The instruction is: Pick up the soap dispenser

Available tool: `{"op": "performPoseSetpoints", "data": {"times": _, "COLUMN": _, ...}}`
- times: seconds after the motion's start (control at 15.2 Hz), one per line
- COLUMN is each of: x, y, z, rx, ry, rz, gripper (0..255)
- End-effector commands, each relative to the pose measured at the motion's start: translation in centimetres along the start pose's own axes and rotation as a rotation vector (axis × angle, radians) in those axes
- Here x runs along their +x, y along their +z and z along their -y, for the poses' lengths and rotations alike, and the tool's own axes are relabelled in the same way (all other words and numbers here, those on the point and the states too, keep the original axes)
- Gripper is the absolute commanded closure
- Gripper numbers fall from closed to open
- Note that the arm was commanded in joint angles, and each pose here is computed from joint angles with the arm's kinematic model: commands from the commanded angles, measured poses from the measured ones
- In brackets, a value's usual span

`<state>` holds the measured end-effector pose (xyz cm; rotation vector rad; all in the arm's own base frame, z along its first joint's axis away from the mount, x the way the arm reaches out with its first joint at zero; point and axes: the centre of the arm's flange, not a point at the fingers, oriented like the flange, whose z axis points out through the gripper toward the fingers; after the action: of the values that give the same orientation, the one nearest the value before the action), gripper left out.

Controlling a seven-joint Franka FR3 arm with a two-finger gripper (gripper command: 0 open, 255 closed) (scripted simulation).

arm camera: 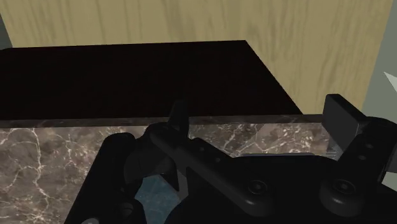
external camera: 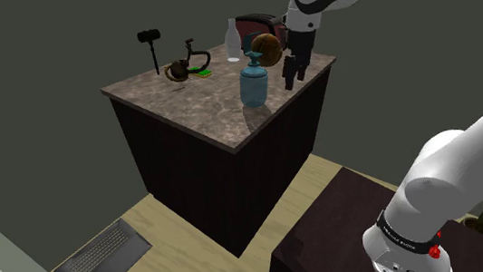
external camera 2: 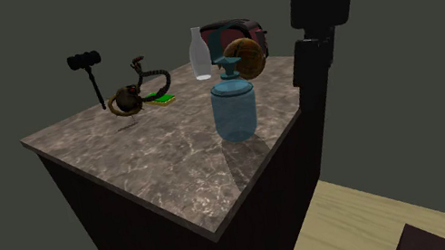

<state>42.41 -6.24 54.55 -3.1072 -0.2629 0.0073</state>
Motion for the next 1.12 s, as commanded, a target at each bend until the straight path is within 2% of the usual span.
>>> {"op": "performPoseSetpoints", "data": {"times": 0.0, "x": 1.7, "y": -0.4, "z": -1.3, "rx": -0.004, "ry": -0.001, "rz": -0.032, "gripper": 0}}
{"op": "performPoseSetpoints", "data": {"times": 1.06, "x": 15.0, "y": -5.1, "z": -12.2, "rx": -0.026, "ry": -0.008, "rz": -0.273, "gripper": 0}}
